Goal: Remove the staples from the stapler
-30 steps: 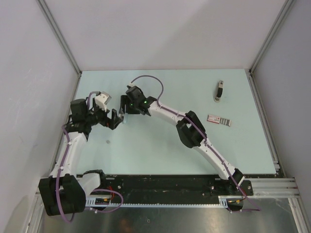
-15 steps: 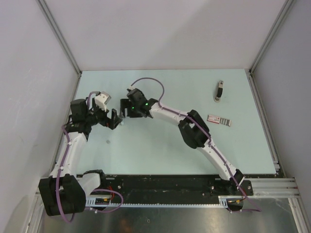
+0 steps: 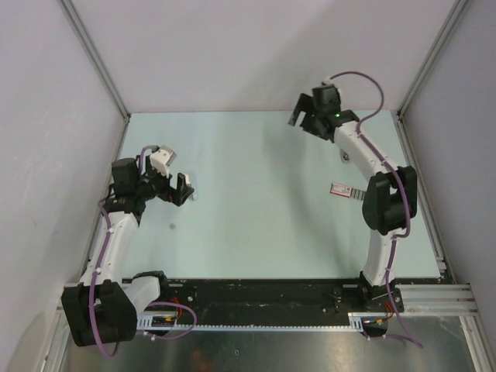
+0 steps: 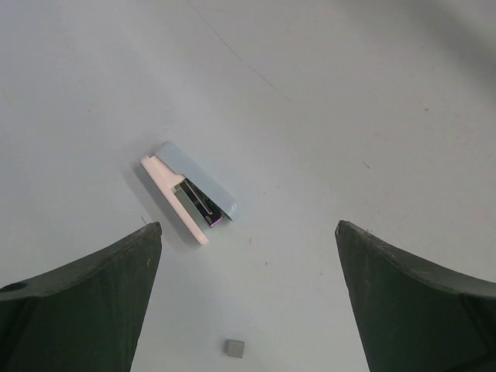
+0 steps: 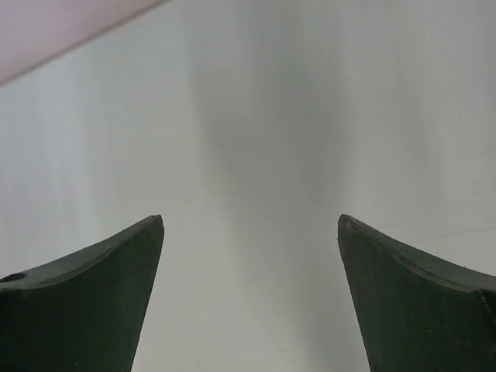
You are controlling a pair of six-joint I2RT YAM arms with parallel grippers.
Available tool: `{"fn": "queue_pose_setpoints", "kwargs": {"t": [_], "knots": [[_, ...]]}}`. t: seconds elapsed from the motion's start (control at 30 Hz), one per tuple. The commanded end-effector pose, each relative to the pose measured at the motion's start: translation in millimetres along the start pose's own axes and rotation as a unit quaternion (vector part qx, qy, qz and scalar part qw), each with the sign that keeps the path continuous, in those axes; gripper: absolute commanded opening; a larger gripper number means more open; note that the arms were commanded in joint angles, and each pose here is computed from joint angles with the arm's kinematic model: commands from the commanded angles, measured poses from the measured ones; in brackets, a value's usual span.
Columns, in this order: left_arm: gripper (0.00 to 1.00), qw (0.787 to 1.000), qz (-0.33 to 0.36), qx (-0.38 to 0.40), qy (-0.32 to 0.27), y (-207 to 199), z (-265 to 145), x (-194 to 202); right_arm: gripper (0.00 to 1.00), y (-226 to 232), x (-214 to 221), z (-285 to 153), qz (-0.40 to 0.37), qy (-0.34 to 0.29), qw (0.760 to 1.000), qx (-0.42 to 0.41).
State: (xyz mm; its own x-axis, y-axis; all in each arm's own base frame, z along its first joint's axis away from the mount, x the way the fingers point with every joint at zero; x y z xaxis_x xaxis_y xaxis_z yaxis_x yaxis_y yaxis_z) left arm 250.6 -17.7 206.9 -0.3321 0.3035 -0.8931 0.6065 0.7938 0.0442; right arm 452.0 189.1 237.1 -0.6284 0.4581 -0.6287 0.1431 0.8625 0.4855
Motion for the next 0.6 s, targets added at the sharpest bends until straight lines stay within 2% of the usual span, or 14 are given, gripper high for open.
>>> {"fn": "queue_pose_setpoints", "kwargs": {"t": [0.0,0.13,0.27,0.57], "knots": [[0.99,1.000,0.003,-0.015,-0.022,5.4,-3.5,-17.2,0.99,-45.6,-28.0,-9.4,0.009,-0.007,0.995,0.099],[0.99,1.000,-0.001,-0.017,-0.018,6.2,-2.4,-15.1,0.99,-84.6,-47.6,-5.5,-0.012,-0.050,0.978,0.203],[0.99,1.000,-0.002,-0.013,-0.016,5.6,-1.3,-13.0,0.99,-119.0,-56.7,0.7,-0.011,-0.057,0.959,0.276],[0.99,1.000,-0.005,-0.002,-0.014,4.8,1.7,-10.4,0.89,-167.8,-64.2,11.5,0.005,-0.062,0.932,0.356]]}}
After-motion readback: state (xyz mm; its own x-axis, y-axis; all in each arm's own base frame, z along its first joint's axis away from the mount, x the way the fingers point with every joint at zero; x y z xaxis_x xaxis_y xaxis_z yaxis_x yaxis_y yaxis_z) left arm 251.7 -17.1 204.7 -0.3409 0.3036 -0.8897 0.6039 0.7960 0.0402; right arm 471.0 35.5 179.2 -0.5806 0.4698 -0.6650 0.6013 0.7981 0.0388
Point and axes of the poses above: each gripper's point midway between its finger pads, its own z axis out along the fingers, its own y axis along the line the jaws close on, x = y × z, the point moved 8 cm from there along -z, back along the fingers, and after that the axes turned 6 degrees about z, right-handed, at the moved point
